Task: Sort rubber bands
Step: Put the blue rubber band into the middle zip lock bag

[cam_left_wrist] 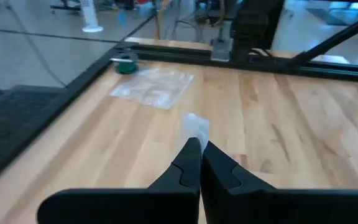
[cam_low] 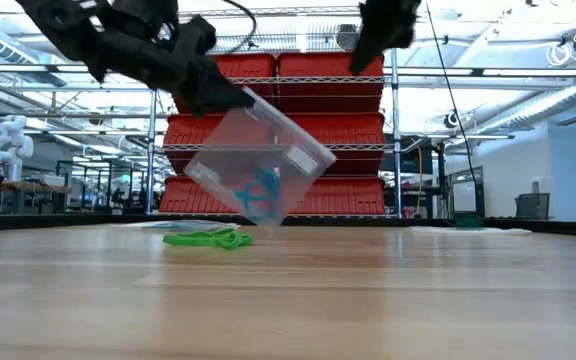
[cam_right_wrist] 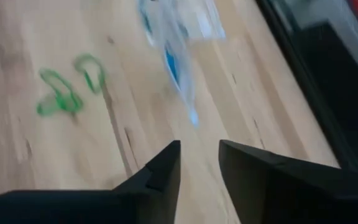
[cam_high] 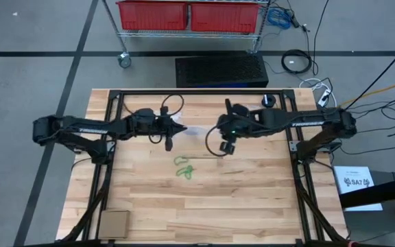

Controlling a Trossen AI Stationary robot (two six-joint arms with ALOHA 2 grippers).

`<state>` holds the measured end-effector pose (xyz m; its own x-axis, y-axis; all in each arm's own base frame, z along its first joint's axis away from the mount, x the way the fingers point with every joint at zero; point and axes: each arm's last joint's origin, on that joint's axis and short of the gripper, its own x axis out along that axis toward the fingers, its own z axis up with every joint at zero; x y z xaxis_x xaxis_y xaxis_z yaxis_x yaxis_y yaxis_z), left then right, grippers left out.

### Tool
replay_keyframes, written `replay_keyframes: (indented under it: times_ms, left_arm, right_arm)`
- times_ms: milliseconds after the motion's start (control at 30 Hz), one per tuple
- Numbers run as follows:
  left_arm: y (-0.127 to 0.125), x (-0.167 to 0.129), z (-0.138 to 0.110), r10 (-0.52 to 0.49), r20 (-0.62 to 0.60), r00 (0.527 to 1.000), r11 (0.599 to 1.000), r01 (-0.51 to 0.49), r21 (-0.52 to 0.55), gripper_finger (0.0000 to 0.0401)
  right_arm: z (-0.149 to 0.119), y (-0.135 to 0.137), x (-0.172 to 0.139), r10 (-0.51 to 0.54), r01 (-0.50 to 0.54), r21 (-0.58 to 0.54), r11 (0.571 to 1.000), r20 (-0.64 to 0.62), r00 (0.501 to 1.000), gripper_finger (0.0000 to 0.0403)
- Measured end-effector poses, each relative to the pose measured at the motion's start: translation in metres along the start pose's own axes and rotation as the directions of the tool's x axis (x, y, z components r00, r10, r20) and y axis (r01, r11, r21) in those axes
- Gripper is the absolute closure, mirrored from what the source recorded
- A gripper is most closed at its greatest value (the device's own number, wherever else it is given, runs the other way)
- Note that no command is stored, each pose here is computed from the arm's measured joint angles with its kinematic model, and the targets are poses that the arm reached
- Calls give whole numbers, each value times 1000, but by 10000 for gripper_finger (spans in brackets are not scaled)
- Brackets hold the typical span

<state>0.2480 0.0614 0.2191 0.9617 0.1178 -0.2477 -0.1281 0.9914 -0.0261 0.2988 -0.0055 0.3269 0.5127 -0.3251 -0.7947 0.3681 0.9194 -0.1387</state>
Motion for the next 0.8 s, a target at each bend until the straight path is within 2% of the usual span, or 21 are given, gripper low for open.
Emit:
replay_keyframes:
  times_ms: [167,333,433,567,700,800]
  left_arm:
    - [0,24,-7,-148,94,985,988,151,-25,401]
    - [22,42,-18,-84,42,996,995,86,-52,401]
    - [41,49,-27,-27,6,1000,997,27,-77,401]
    - [65,51,-37,51,-27,998,993,-53,-105,395]
    - [77,49,-37,91,-25,996,993,-93,-80,363]
    - [81,46,-33,105,-6,994,993,-105,-60,331]
  right_arm:
    - [-32,-2,15,26,-24,25,999,-112,993,335]
    - [-80,-15,55,-34,51,69,996,-219,975,333]
    - [-107,-26,81,-64,82,62,995,-258,964,314]
    - [-132,-41,104,-93,112,58,992,-261,961,268]
    - [-144,-58,113,-210,227,34,973,-271,939,219]
    - [-146,-69,117,-242,260,36,965,-263,934,198]
